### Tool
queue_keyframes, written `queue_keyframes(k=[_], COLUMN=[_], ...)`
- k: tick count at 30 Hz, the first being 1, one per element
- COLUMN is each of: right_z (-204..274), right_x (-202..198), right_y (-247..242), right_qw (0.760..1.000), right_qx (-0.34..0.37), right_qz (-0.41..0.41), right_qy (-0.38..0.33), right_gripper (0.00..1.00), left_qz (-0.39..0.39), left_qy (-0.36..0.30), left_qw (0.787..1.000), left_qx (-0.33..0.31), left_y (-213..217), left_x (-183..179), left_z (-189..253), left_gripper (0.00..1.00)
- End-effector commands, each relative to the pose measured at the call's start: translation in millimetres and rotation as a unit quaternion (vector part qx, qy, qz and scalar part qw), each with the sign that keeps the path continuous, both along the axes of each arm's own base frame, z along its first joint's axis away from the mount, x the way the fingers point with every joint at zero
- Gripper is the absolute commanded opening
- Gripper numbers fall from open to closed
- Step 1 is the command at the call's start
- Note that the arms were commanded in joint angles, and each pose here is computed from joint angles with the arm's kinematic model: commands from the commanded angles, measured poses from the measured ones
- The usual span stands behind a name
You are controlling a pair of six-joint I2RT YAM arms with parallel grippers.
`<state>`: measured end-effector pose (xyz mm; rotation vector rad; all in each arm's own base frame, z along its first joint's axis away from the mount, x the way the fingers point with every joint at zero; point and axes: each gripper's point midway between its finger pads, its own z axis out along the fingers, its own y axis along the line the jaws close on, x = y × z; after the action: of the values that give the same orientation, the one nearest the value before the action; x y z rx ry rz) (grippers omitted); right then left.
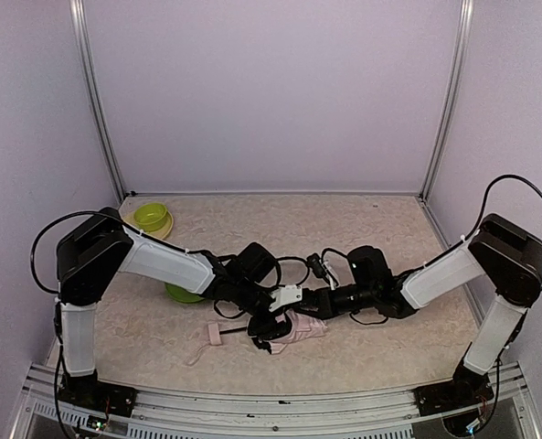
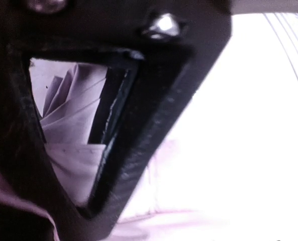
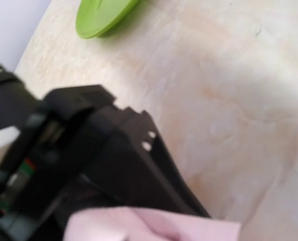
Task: Put away the umbrella
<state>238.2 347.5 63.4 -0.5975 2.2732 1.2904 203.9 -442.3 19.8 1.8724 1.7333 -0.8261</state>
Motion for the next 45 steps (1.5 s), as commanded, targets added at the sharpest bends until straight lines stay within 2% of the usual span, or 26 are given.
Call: queue_keyframes(k=[1, 4, 6, 12, 16, 18, 21, 23, 26, 28, 33, 40, 45], right_z=[-55.6, -63.0, -65.8, -70.3, -67.0, -65.8, -62.4, -59.5, -50.9, -47.4, -41.3, -33.7, -26.6], right_x=[44.7, 37.1, 32.3, 29.3, 29.1, 28.9, 28.6, 29.7, 30.8, 31.6, 27.7, 27.4, 30.5], right_y=[-48.8, -52.3, -51.1, -47.1, -41.7, -37.3, -29.5, -25.2, -21.2, -20.8, -16.9, -12.5, -7.8], right_qw=[0.985, 0.986, 0.987, 0.987, 0.989, 0.99, 0.992, 0.993, 0.994, 0.994, 0.994, 0.995, 0.996], right_qx=[-0.11, -0.121, -0.125, -0.133, -0.121, -0.117, -0.104, -0.1, -0.091, -0.093, -0.097, -0.092, -0.085], right_qz=[-0.13, -0.118, -0.105, -0.085, -0.078, -0.072, -0.062, -0.057, -0.056, -0.058, -0.05, -0.042, -0.038], right_qy=[-0.007, -0.001, 0.006, 0.013, 0.017, 0.019, 0.02, 0.021, 0.018, 0.015, 0.009, 0.0, -0.005], right_gripper=[0.0, 0.0, 0.0, 0.0, 0.0, 0.0, 0.0, 0.0, 0.0, 0.0, 0.0, 0.0, 0.0], left_qz=[-0.021, 0.008, 0.03, 0.093, 0.157, 0.161, 0.105, 0.069, 0.066, 0.065, 0.074, 0.037, 0.012], left_qy=[0.005, -0.023, -0.04, -0.093, -0.147, -0.166, -0.194, -0.221, -0.241, -0.235, -0.223, -0.147, -0.146], left_qw=[0.999, 0.998, 0.996, 0.989, 0.976, 0.972, 0.974, 0.972, 0.968, 0.969, 0.969, 0.98, 0.983], left_qx=[-0.033, -0.061, -0.069, -0.061, -0.032, -0.038, -0.051, -0.045, 0.006, 0.039, 0.071, 0.129, 0.111], left_y=[3.6, 9.1, 13.5, 41.7, 60.0, 52.3, 25.8, 16.3, 12.8, 13.2, 18.0, 29.3, 32.3], left_x=[-25.4, -9.4, 0.0, 15.1, 29.1, 24.2, -8.5, -17.9, -0.5, 10.9, 33.5, 22.4, 7.6], left_z=[10.9, 28.9, 37.5, 66.5, 99.5, 125.3, 143.0, 126.2, 88.8, 71.0, 39.5, -21.4, -26.9], left_gripper=[0.8, 0.86, 0.98, 0.99, 0.99, 0.99, 0.99, 0.99, 0.99, 0.99, 0.99, 0.99, 0.99])
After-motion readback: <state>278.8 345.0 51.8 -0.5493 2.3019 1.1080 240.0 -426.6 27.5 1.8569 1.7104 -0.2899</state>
